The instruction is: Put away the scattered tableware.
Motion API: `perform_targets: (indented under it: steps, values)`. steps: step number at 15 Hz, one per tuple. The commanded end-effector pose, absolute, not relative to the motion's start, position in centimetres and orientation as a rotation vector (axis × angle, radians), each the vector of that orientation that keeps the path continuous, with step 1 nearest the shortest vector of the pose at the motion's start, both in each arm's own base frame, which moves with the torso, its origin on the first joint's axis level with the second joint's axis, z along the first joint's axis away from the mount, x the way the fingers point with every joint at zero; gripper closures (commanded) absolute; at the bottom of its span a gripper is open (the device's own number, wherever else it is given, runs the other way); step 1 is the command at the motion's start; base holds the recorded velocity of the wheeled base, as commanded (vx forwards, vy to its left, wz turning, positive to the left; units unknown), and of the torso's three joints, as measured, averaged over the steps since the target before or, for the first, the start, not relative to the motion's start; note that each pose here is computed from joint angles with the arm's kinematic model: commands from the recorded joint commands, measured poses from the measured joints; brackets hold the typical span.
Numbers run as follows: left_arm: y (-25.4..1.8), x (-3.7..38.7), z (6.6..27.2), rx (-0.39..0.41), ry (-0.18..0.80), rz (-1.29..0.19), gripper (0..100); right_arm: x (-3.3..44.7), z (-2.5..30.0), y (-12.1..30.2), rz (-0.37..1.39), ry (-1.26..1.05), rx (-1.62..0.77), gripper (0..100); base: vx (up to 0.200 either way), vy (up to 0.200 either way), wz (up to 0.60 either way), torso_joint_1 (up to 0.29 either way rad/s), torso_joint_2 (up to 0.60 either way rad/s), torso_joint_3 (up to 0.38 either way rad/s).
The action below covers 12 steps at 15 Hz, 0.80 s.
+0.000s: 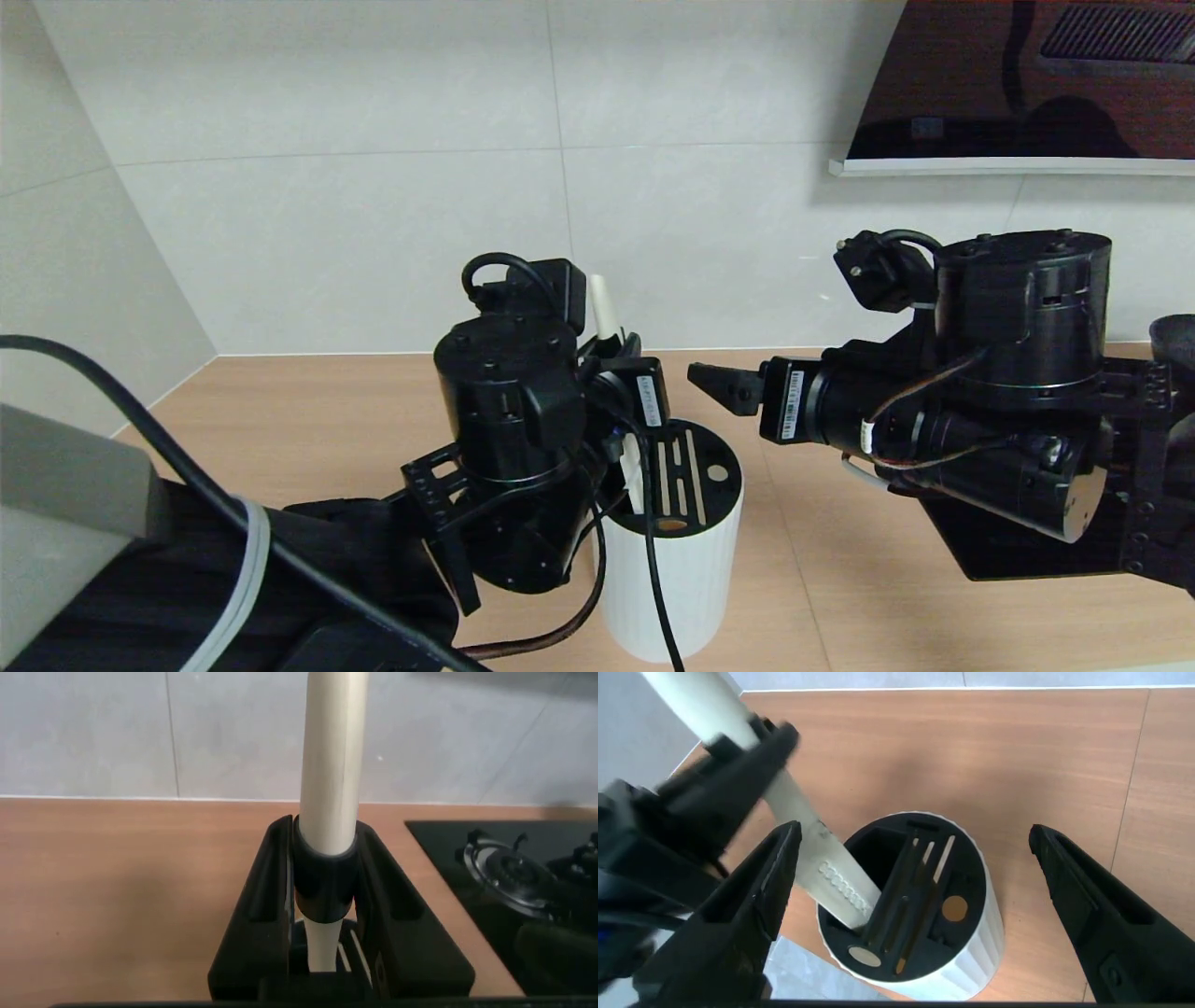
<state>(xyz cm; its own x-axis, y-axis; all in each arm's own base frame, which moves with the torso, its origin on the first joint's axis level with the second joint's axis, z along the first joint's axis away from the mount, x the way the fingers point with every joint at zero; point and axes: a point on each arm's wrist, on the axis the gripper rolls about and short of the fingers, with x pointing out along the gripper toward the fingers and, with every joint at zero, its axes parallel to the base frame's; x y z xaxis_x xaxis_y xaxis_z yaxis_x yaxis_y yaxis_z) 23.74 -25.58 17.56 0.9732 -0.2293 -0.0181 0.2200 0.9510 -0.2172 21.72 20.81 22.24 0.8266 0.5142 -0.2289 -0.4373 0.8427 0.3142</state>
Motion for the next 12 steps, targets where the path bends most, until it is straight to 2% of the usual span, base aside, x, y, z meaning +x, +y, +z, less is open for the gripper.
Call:
perform_targets:
  steps: [1,3,12]
  values:
    - [-25.9,23.9,16.8,-0.210,0.060,-0.230,100,21.7,22.2,20.8,0.512,0.313,0.254,0,0.000,0.000,0.00,0.000,0.00,0.000]
    - [-26.8,23.9,15.3,-0.200,0.095,-0.240,100,21.7,22.2,20.8,0.511,0.314,0.254,0,0.000,0.000,0.00,0.000,0.00,0.000]
    - [-27.3,24.0,12.5,-0.168,0.163,-0.235,100,21.7,22.2,20.8,0.511,0.316,0.253,0,0.000,0.000,0.00,0.000,0.00,0.000]
